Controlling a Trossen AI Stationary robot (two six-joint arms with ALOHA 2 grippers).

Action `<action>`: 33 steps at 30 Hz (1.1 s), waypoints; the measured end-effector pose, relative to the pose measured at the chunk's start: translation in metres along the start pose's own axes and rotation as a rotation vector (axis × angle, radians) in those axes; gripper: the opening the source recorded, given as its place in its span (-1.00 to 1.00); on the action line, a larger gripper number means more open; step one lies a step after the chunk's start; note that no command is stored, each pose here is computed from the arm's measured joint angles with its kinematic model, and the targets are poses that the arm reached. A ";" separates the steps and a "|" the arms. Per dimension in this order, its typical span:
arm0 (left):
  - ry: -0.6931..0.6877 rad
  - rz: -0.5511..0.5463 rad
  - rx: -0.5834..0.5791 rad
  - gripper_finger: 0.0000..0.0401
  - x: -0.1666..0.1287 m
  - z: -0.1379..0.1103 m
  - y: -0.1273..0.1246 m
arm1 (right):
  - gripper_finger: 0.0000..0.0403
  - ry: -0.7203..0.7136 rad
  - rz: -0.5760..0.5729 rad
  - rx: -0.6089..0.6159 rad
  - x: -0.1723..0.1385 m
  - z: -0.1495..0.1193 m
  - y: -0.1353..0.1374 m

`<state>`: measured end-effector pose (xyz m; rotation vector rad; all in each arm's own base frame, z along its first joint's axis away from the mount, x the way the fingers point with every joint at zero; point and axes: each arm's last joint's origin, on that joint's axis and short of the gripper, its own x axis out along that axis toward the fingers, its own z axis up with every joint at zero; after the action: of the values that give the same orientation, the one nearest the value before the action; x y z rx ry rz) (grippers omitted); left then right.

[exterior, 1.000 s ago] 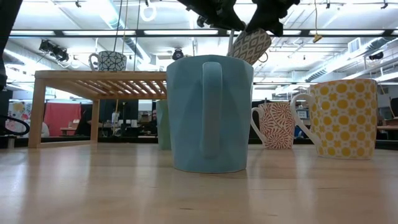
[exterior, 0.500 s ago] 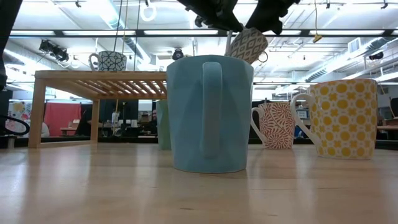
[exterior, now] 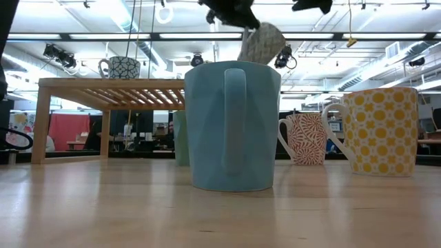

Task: Place coffee mugs
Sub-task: Put the white-gray patterned mug on the shelf

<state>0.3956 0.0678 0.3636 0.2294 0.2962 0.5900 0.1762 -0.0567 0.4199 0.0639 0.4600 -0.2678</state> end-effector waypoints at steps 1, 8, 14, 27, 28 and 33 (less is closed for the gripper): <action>-0.006 0.003 -0.006 -0.62 -0.004 0.003 0.003 | -0.16 -0.010 0.000 0.000 -0.004 0.000 0.000; 0.003 0.103 -0.037 -0.62 -0.039 0.021 0.028 | -0.16 -0.046 -0.001 0.022 -0.018 0.000 0.001; 0.078 0.126 -0.055 -0.62 -0.063 0.022 0.042 | -0.16 -0.036 -0.002 0.022 -0.016 -0.001 0.001; 0.248 0.248 -0.028 -0.62 -0.080 0.007 0.042 | -0.16 0.009 0.004 0.024 -0.004 -0.002 0.000; 0.265 0.253 -0.019 -0.62 -0.081 0.005 0.040 | -0.16 0.016 0.004 0.024 -0.004 -0.003 0.000; 0.323 0.261 -0.001 -0.62 -0.088 -0.001 0.034 | -0.16 0.042 0.005 0.026 -0.003 -0.005 0.000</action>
<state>0.3083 0.0444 0.3905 0.1717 0.5835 0.8878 0.1719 -0.0551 0.4168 0.0958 0.4982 -0.2676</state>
